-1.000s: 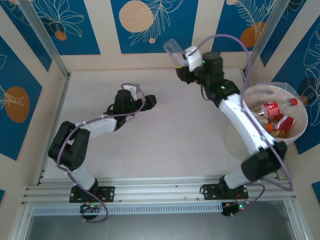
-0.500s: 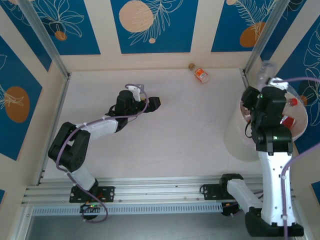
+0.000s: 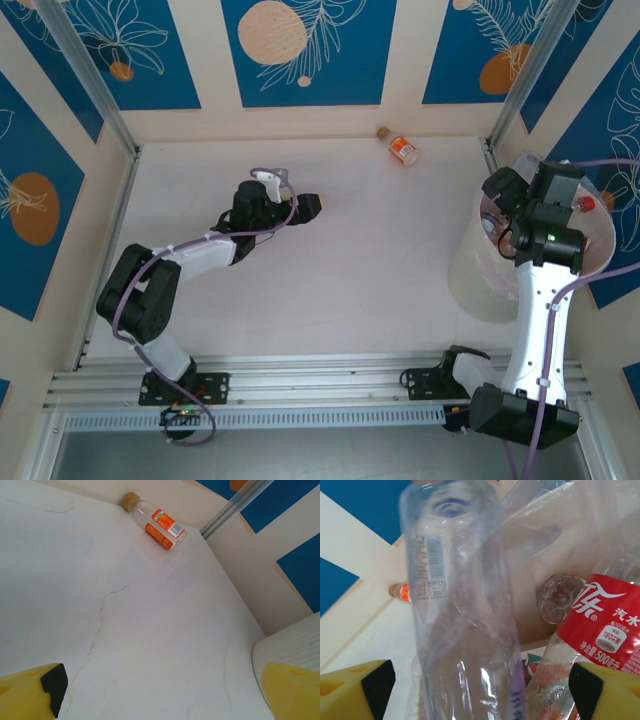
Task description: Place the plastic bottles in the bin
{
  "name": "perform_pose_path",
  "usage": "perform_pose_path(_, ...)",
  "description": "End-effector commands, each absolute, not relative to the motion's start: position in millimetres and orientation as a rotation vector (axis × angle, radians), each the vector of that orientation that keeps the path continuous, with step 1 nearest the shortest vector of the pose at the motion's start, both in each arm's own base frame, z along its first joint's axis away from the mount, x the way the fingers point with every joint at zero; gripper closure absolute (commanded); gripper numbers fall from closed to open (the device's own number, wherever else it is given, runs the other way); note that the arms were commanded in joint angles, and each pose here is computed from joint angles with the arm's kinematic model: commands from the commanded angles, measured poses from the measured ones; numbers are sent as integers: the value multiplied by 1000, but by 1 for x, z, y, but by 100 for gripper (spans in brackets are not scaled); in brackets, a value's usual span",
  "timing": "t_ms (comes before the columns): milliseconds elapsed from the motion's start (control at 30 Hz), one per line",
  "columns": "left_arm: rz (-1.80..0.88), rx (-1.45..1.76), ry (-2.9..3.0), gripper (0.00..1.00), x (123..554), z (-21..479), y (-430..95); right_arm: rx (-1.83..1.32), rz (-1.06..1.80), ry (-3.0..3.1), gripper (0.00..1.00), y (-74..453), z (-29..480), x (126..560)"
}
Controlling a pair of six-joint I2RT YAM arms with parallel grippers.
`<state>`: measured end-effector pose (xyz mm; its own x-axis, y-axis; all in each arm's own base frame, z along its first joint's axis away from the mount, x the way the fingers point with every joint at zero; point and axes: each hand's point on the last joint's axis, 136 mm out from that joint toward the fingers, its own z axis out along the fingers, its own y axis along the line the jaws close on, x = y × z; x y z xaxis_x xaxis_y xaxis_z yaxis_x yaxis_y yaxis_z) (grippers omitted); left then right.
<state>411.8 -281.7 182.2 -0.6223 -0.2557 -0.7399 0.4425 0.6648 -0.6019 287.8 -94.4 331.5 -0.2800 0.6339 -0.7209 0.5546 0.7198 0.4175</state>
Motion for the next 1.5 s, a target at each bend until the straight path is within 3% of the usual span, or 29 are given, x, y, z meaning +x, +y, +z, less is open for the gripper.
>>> perform_pose_path(0,-1002,150,2001,0,413,177,-282,912,108,1877,5,-95,356,277)
perform_pose_path(167,-1003,147,2008,0,414,173,-283,835,113,1842,3,-89,380,270)
perform_pose_path(433,-1007,148,2020,0,415,168,-284,505,545,1931,3,-24,402,320)
perform_pose_path(600,-996,147,2024,0,415,165,-283,469,565,1957,3,-17,404,344)
perform_pose_path(767,-992,143,2033,0,415,160,-283,650,397,2000,2,-47,376,355)
perform_pose_path(933,-991,145,2034,0,415,159,-283,892,84,1921,3,-95,358,318)
perform_pose_path(1233,-1006,143,2044,0,416,155,-286,957,261,2016,5,-93,307,322)
perform_pose_path(1467,-989,138,2042,0,417,155,-283,776,300,1908,5,-77,387,314)
